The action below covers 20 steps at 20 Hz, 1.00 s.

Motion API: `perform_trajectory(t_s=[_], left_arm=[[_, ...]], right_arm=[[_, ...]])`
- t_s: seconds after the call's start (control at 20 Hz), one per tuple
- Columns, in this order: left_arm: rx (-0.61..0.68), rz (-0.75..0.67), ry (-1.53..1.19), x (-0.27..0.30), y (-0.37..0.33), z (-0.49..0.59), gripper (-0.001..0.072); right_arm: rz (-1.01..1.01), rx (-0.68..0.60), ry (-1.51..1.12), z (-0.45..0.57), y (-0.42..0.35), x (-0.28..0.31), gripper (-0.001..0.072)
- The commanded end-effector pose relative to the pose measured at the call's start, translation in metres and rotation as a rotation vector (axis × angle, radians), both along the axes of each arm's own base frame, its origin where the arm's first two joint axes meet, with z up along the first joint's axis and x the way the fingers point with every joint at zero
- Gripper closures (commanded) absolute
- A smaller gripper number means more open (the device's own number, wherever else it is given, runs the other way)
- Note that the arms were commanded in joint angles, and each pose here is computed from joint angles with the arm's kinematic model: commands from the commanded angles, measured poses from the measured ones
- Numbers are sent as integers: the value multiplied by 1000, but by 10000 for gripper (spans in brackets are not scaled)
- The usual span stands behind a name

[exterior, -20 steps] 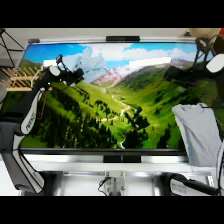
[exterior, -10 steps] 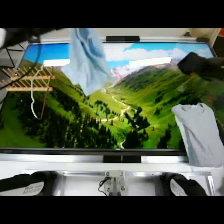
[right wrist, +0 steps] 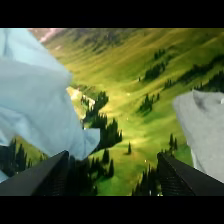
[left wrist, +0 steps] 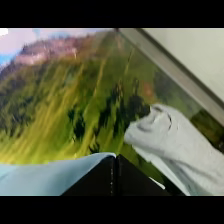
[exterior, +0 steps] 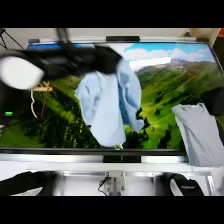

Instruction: Fold the shirts.

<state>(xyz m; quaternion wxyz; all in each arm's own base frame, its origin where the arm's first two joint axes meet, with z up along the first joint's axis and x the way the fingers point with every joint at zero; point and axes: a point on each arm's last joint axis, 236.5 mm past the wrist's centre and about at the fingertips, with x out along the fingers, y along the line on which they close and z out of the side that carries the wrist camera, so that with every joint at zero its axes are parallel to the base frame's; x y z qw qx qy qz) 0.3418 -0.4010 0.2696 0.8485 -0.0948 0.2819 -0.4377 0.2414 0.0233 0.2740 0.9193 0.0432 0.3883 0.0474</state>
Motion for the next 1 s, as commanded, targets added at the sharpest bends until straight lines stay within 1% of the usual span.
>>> perform_trajectory(t_s=[0.0,0.05,0.1,0.15,0.2,0.25,0.35,0.4,0.5,0.55,0.6,0.7,0.8,0.95], left_arm=[[138,-49,277,-33,-56,-136,680],[156,-51,341,-39,-69,-164,673],[159,-58,401,-43,-80,-186,536],[163,-60,451,-46,-83,-200,261],[189,-52,480,-41,-74,-209,54],[235,-38,494,-31,-54,-212,45],[390,36,513,6,24,-214,46],[469,115,529,28,76,-214,47],[603,266,593,53,180,-218,56],[642,312,650,56,220,-224,102],[656,349,721,54,253,-233,105],[648,410,850,43,293,-262,104],[559,427,947,32,295,-294,104],[396,446,991,31,266,-328,104]], right_arm=[[-17,18,170,-37,0,-15,51],[-12,30,214,-52,2,-11,51],[0,48,265,-69,6,-7,51],[15,75,316,-88,12,-2,51],[31,102,365,-105,19,1,51],[45,128,414,-123,25,5,51],[58,166,501,-158,32,13,51],[51,177,531,-174,33,20,51],[36,191,545,-199,32,41,51],[33,200,540,-209,33,54,51],[41,225,528,-217,38,68,51],[78,300,500,-229,54,95,50],[102,354,485,-244,68,115,49],[171,306,489,-275,90,130,39]])
